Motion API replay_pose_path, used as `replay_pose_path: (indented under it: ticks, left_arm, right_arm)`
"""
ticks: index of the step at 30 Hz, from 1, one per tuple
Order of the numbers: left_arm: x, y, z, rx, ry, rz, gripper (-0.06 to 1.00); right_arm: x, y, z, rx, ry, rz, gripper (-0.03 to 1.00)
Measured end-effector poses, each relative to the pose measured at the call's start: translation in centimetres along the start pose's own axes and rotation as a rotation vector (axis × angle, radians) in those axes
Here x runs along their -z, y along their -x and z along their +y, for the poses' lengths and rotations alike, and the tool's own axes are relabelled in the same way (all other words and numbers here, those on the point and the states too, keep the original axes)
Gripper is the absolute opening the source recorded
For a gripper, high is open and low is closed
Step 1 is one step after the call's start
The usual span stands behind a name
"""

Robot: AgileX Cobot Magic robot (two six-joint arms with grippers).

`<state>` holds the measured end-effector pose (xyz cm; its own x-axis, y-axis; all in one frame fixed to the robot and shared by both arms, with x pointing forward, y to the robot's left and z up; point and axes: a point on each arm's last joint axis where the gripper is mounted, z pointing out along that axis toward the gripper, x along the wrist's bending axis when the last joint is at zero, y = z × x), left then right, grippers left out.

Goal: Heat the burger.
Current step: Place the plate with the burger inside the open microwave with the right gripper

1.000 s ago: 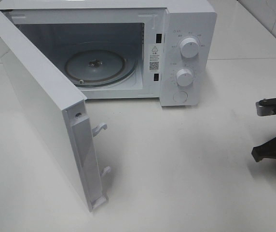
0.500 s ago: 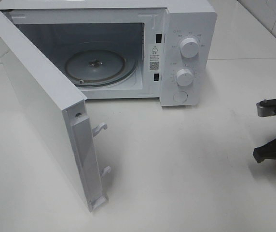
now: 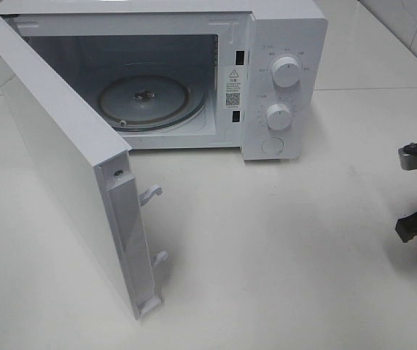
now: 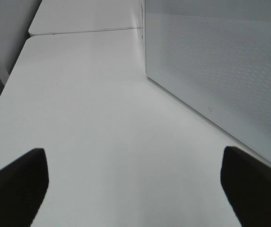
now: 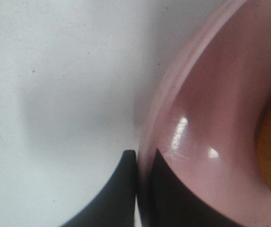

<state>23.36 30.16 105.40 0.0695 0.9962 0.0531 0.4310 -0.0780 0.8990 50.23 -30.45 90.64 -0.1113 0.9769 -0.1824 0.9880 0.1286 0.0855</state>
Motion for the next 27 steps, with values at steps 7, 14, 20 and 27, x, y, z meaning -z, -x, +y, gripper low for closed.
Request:
replay_pose_path:
  ticks: [7,14,20,27]
  left_arm:
    - [0.0,0.0,0.0,0.0,0.0,0.0,0.9]
    - [0.0,0.0,0.0,0.0,0.0,0.0,0.9]
    - [0.0,0.0,0.0,0.0,0.0,0.0,0.9]
    - [0.0,0.0,0.0,0.0,0.0,0.0,0.9]
  right_arm:
    - [0.5,-0.1,-0.3,-0.008,-0.012,-0.013,0.02]
    - [0.8,-1.8,-0.4,0.055,-0.026,-0.032,0.02]
    - [1.2,-3.1,-0.4,0.107,-0.03,-0.065,0.03]
    - [1.9,-3.6,-0.5,0.134,-0.016,-0.088,0.03]
